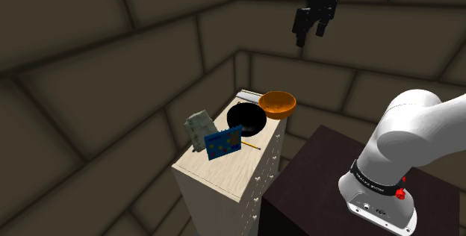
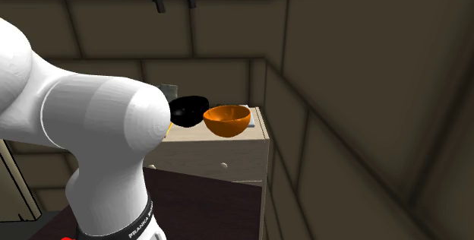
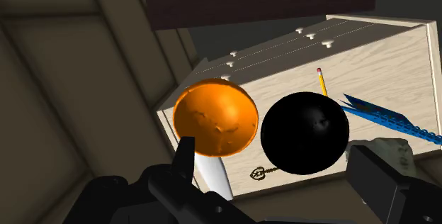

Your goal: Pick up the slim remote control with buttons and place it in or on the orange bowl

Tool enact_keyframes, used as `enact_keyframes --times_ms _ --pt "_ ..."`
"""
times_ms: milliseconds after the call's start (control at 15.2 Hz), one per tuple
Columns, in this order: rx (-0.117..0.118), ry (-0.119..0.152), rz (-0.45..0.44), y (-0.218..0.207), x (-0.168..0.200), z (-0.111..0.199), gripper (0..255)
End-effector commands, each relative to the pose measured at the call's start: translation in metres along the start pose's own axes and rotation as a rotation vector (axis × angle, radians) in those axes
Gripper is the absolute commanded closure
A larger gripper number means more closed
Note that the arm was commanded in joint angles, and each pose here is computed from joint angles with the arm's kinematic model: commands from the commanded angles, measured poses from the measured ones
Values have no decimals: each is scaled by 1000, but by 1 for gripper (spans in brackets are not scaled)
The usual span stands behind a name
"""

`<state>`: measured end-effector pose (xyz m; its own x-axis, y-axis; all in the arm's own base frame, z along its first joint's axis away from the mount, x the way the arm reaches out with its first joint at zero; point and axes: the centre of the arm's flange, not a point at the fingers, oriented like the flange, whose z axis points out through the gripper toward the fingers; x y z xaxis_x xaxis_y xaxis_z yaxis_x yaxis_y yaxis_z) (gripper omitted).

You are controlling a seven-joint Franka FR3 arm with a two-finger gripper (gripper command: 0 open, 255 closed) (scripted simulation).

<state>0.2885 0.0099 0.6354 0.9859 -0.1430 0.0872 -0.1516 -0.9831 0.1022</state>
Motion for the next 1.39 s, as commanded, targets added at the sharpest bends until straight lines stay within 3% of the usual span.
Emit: enact_keyframes --times_ms 0,1320 --pt "0 0 0 0 0 0 0" --pt "58 -38 -218 48 157 213 0"
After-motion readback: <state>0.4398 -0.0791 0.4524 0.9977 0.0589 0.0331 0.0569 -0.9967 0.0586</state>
